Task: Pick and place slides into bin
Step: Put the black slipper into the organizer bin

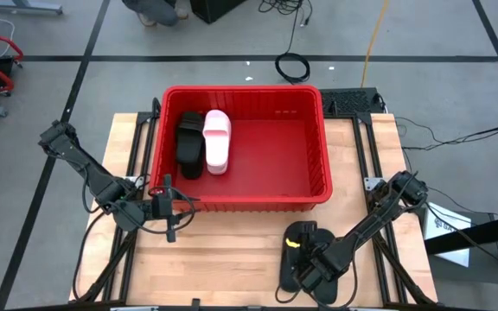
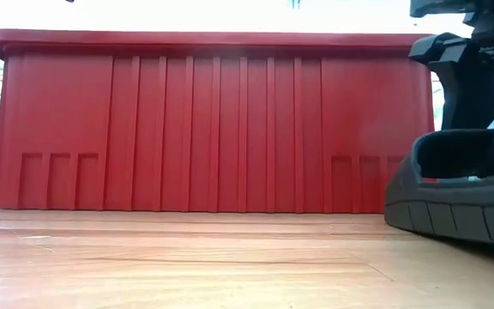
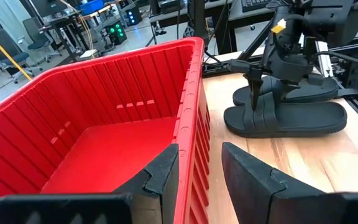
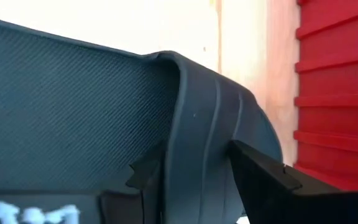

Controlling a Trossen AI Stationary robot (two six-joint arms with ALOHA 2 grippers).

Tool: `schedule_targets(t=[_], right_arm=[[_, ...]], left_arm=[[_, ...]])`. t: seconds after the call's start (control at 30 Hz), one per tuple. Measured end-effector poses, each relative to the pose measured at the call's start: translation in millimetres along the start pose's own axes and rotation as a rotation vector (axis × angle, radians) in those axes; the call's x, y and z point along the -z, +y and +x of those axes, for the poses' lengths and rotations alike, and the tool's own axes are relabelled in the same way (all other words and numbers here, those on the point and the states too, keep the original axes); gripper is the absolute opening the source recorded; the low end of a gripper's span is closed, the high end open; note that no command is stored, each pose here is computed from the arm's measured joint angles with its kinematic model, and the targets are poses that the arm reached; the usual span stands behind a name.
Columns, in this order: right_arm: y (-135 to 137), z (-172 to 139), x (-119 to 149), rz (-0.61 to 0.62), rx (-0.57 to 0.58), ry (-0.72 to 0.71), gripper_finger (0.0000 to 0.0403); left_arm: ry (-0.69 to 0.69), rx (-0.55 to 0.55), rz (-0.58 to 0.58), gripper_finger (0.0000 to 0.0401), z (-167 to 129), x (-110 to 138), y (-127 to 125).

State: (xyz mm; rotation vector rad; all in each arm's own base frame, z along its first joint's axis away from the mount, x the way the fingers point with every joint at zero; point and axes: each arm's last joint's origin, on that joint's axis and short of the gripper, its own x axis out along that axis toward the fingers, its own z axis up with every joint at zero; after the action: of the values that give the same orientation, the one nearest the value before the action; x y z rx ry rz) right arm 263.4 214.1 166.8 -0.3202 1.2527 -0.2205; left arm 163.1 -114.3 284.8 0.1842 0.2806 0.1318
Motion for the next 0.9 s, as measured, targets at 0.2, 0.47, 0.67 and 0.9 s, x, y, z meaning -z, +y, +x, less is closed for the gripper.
schedule_targets(t=[0.2, 0.47, 0.67, 0.9], right_arm=[[-3.4, 2.0, -2.3, 0.023, 0.007, 0.003, 0.0151], [-4.8, 3.3, -3.3, 0.034, 0.007, 0.004, 0.0058], [-4.7, 3.6, -3.6, 0.036, -0.008, 0.012, 0.0008], [-6.9, 5.0, -5.5, 0.046, -0.015, 0.019, 0.0005]], left_arm=[[0.0, 0.0, -0.001, 0.0127, 0.0, 0.0, 0.0], [0.0, 0.0, -0.003, 0.0127, 0.0, 0.0, 0.0], [0.0, 0.0, -0.003, 0.0127, 0.0, 0.0, 0.0], [0.0, 0.0, -0.003, 0.0127, 0.0, 0.0, 0.0]])
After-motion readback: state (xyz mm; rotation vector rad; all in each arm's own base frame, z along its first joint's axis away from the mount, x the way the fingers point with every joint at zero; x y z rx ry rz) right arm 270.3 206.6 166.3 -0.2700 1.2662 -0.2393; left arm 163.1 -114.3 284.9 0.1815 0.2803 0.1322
